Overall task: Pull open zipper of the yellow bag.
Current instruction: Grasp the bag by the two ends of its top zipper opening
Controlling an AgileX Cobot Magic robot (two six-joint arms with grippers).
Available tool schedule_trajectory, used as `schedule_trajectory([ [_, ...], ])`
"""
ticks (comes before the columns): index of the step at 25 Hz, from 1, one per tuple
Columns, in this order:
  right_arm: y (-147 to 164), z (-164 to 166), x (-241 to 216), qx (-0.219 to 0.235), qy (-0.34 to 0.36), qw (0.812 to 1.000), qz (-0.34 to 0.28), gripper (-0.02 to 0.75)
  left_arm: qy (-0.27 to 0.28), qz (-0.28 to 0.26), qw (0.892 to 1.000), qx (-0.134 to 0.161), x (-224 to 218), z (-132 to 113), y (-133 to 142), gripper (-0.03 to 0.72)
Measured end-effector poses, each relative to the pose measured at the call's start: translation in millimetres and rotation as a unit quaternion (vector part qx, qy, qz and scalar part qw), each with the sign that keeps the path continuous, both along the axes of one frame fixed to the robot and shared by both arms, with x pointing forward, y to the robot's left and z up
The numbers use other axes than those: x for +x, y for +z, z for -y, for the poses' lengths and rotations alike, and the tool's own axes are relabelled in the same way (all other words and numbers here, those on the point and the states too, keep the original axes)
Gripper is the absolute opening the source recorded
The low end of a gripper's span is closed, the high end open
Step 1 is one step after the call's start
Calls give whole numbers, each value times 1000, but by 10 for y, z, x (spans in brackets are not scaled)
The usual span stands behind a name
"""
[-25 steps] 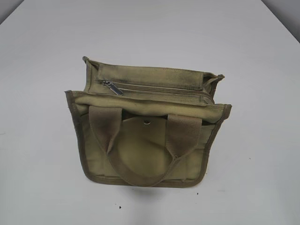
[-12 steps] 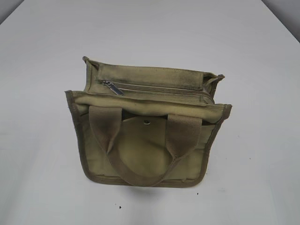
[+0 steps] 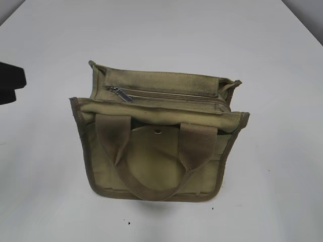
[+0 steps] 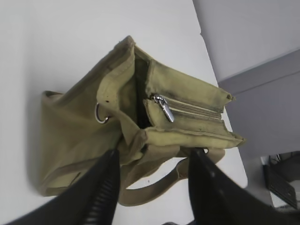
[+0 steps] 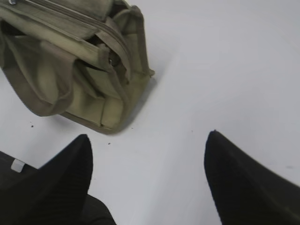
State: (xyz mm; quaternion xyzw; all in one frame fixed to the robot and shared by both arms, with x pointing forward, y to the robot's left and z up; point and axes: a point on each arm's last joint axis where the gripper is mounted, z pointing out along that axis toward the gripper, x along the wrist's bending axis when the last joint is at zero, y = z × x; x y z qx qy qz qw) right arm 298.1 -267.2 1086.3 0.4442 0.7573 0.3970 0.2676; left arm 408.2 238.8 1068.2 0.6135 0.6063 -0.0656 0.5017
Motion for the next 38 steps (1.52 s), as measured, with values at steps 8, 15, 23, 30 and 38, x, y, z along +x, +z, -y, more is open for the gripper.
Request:
schedule_trajectory([
  [8, 144, -363, 773, -2, 104, 993, -59, 551, -83, -43, 996, 5, 623, 293, 67, 376],
  [15, 142, -806, 1433, -35, 180, 979, -90, 512, -124, -89, 988, 33, 973, 624, -113, 377],
  [23, 85, -1391, 1822, -62, 255, 962, -77, 511, -136, -101, 984, 47, 1190, 869, -280, 376],
  [30, -19, -1894, 2062, -80, 306, 947, -63, 510, -126, -84, 987, 56, 1288, 988, -303, 129],
  [38, -339, -2284, 2303, -115, 339, 931, -77, 509, -145, -77, 985, 53, 1293, 1025, -203, 13],
])
